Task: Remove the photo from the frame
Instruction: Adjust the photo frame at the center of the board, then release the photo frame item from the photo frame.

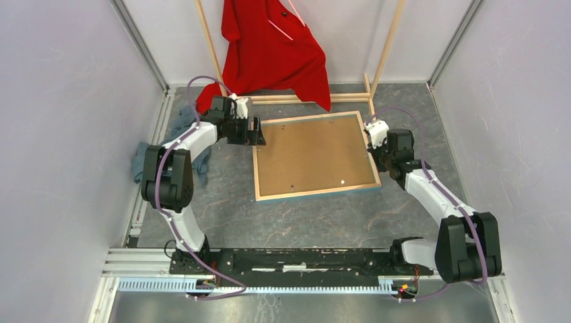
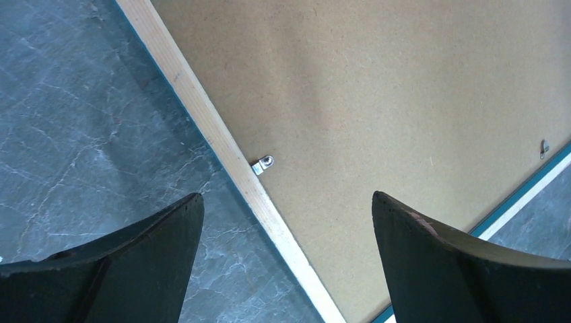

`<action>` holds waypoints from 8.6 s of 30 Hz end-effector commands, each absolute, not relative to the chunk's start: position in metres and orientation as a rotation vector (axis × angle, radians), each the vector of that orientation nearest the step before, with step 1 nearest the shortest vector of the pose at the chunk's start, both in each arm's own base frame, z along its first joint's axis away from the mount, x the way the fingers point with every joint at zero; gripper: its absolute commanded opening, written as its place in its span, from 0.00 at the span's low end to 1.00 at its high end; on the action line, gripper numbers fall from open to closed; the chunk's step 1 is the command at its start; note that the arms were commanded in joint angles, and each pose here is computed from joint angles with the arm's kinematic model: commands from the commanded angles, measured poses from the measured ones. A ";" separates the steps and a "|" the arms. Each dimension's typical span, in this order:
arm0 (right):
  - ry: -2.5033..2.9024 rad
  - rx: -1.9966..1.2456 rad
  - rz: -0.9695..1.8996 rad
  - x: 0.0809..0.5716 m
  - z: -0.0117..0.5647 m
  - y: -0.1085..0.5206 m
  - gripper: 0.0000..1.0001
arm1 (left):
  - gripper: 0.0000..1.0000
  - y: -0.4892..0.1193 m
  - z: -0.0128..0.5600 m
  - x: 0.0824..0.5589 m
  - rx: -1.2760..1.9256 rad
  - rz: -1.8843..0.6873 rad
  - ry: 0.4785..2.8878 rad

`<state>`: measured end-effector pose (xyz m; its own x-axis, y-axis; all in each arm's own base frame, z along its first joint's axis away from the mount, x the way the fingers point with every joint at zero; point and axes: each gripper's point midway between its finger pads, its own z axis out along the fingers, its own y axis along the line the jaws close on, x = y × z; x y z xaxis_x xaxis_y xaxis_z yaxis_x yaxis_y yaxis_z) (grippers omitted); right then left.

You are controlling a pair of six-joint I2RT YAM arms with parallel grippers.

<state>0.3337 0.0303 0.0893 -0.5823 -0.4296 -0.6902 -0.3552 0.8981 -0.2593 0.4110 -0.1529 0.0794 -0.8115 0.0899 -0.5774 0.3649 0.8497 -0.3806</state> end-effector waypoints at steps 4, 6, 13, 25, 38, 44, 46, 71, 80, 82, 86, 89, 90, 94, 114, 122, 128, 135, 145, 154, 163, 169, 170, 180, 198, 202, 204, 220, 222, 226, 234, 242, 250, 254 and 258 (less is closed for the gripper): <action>2.149 -0.609 0.110 0.335 0.119 0.068 0.00 | 1.00 -0.143 0.081 0.414 0.375 -0.599 2.438; 2.148 -0.595 0.073 0.337 0.121 0.062 0.00 | 1.00 -0.142 0.079 0.415 0.369 -0.600 2.443; 2.056 -0.506 -0.206 0.352 0.151 0.024 0.00 | 1.00 -0.140 0.077 0.419 0.359 -0.580 2.432; 1.921 -0.561 -0.045 0.395 0.209 0.076 0.00 | 1.00 -0.141 0.068 0.448 0.325 -0.556 2.389; 1.943 -0.696 -0.075 0.370 0.150 0.087 0.00 | 1.00 -0.197 0.156 0.406 0.804 -0.584 2.066; 1.935 -0.676 0.051 0.368 0.149 0.087 0.00 | 1.00 -0.275 0.147 0.329 1.347 -0.522 1.844; 1.903 -0.692 0.094 0.366 0.152 0.090 0.00 | 1.00 -0.291 0.139 0.310 1.455 -0.541 1.810; 1.915 -0.691 0.142 0.364 0.146 0.080 0.00 | 0.83 -0.334 0.042 0.253 1.621 -0.548 1.944; 1.918 -0.698 0.147 0.363 0.145 0.078 0.00 | 0.71 -0.335 0.029 0.250 1.632 -0.549 1.974; 1.924 -0.700 0.125 0.364 0.142 0.075 0.00 | 0.66 -0.335 0.027 0.247 1.644 -0.558 1.978; 1.943 -0.698 0.095 0.366 0.138 0.070 0.00 | 0.59 -0.336 0.026 0.242 1.662 -0.578 1.979; 1.945 -0.695 0.094 0.367 0.139 0.070 0.00 | 0.52 -0.336 0.023 0.236 1.691 -0.606 1.984; 1.943 -0.694 0.089 0.367 0.140 0.069 0.00 | 0.52 -0.336 0.022 0.234 1.701 -0.619 1.984; 1.930 -0.685 0.075 0.369 0.146 0.066 0.00 | 0.47 -0.336 0.018 0.232 1.712 -0.608 1.989; 1.925 -0.713 0.040 0.351 0.148 0.060 0.00 | 0.17 -0.330 -0.003 0.243 1.659 -0.500 2.075; 1.992 -0.729 0.086 0.351 0.124 0.064 0.00 | 0.17 -0.329 -0.007 0.237 1.672 -0.523 2.093; 2.032 -0.732 0.069 0.352 0.119 0.060 0.00 | 0.18 -0.328 -0.008 0.236 1.678 -0.529 2.096; 2.031 -0.715 0.052 0.354 0.119 0.058 0.00 | 0.18 -0.329 -0.008 0.235 1.679 -0.540 2.095; 1.982 -0.637 0.049 0.363 0.119 0.061 0.00 | 0.18 -0.330 -0.010 0.234 1.681 -0.545 2.100; 2.007 -0.627 -0.002 0.368 0.111 0.060 0.00 | 0.18 -0.329 -0.010 0.234 1.682 -0.545 2.101; 2.018 -0.651 -0.026 0.368 0.108 0.062 0.00 | 0.18 -0.329 -0.010 0.234 1.682 -0.548 2.102; 2.034 -0.705 -0.046 0.367 0.107 0.064 0.00 | 0.18 -0.329 -0.011 0.234 1.680 -0.546 2.106; 2.043 -0.717 -0.048 0.367 0.106 0.064 0.00 | 0.18 -0.330 -0.012 0.234 1.681 -0.545 2.107; 2.121 -0.767 -0.052 0.361 0.099 0.064 0.00 | 0.17 -0.329 -0.016 0.235 1.674 -0.539 2.126; 2.125 -0.755 -0.105 0.364 0.100 0.056 0.00 | 0.15 -0.329 -0.017 0.235 1.668 -0.541 2.130; 2.114 -0.725 -0.152 0.368 0.101 0.050 0.00 | 0.16 -0.329 -0.017 0.235 1.669 -0.543 2.130; 2.111 -0.703 -0.176 0.369 0.101 0.046 0.00 | 0.16 -0.329 -0.017 0.235 1.668 -0.542 2.129; 2.126 -0.743 -0.097 0.365 0.095 0.058 0.00 | 0.16 -0.330 -0.016 0.235 1.668 -0.543 2.126; 2.128 -0.749 -0.097 0.364 0.095 0.058 0.00 | 0.16 -0.329 -0.017 0.235 1.668 -0.541 2.127; 2.136 -0.759 -0.098 0.363 0.095 0.058 0.00 | 0.16 -0.329 -0.017 0.235 1.667 -0.540 2.127; 2.129 -0.760 -0.090 0.363 0.099 0.059 0.00 | 0.16 -0.329 -0.017 0.236 1.666 -0.537 2.128; 2.129 -0.763 -0.086 0.362 0.099 0.059 0.00 | 0.16 -0.329 -0.017 0.236 1.666 -0.539 2.129; 2.127 -0.752 -0.109 0.364 0.098 0.056 0.00 | 0.16 -0.329 -0.017 0.236 1.666 -0.539 2.128; 2.117 -0.733 -0.140 0.366 0.099 0.052 0.00 | 0.16 -0.329 -0.016 0.236 1.665 -0.540 2.127; 2.114 -0.728 -0.135 0.366 0.097 0.053 0.00 | 0.16 -0.329 -0.016 0.236 1.666 -0.539 2.128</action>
<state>0.3654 0.0581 0.0975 -0.4379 -0.5472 -0.7133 -0.4728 0.8150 -0.3350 0.2496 -0.3507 0.0258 -0.1227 0.7692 -0.6271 0.9866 0.1632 0.0071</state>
